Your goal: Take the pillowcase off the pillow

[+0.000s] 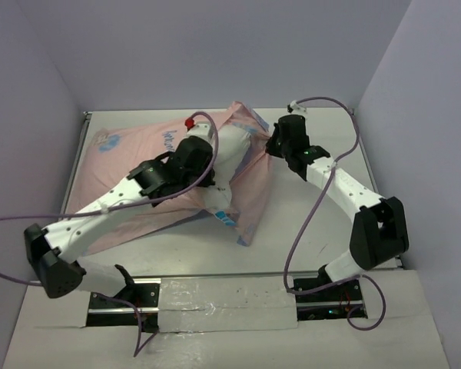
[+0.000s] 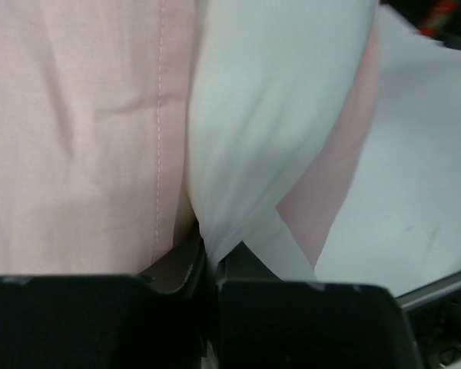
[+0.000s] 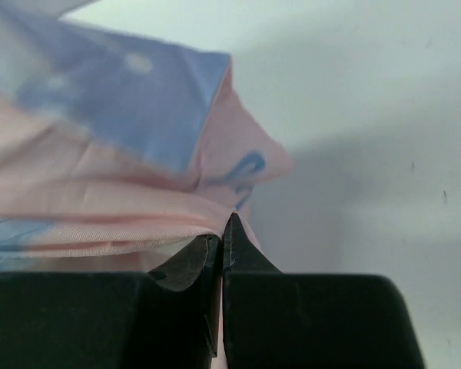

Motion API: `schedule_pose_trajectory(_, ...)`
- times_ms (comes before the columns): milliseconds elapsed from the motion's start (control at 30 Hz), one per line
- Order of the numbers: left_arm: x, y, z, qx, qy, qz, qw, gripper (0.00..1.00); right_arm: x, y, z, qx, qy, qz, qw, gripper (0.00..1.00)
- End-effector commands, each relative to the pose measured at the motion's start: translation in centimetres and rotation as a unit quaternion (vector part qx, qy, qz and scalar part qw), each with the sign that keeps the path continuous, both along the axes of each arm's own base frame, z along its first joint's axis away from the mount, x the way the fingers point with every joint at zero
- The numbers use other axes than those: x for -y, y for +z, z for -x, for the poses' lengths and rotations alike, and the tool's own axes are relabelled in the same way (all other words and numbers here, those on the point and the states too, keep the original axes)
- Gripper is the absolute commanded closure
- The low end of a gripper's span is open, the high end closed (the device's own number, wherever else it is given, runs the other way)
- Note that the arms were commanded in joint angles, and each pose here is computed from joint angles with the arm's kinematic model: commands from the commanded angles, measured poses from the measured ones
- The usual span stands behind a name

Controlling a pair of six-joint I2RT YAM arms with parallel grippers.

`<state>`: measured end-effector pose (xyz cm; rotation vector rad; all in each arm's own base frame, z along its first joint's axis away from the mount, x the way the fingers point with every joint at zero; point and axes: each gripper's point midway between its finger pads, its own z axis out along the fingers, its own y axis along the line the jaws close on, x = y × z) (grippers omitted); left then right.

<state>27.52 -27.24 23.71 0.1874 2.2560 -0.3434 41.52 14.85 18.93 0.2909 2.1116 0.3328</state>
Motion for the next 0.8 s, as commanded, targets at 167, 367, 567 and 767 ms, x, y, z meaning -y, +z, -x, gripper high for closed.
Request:
schedule_pose_trajectory(167, -4.4, 7.2, 4.0, 0.054, -0.045, 0.045, 0.996, 1.00, 8.0, 6.0, -14.9, 0.107, -0.202, -0.028, 0.973, 1.00)
schedule_pose_trajectory(367, -4.9, 7.3, 5.0, 0.044, -0.060, 0.027, 0.997, 1.00, 6.2, 4.6, -20.7, 0.051, -0.185, -0.004, 0.981, 1.00)
schedule_pose_trajectory(567, -6.1, 16.2, 3.7, 0.192, -0.015, 0.143, 0.971, 1.00, 5.5, -2.3, -19.0, -0.001, -0.129, 0.040, 0.991, 1.00)
schedule_pose_trajectory(767, -1.8, 23.3, 2.8, 0.311, -0.089, 0.242, 0.915, 1.00, -6.1, -5.0, -10.6, 0.009, 0.104, -0.011, 0.994, 1.00)
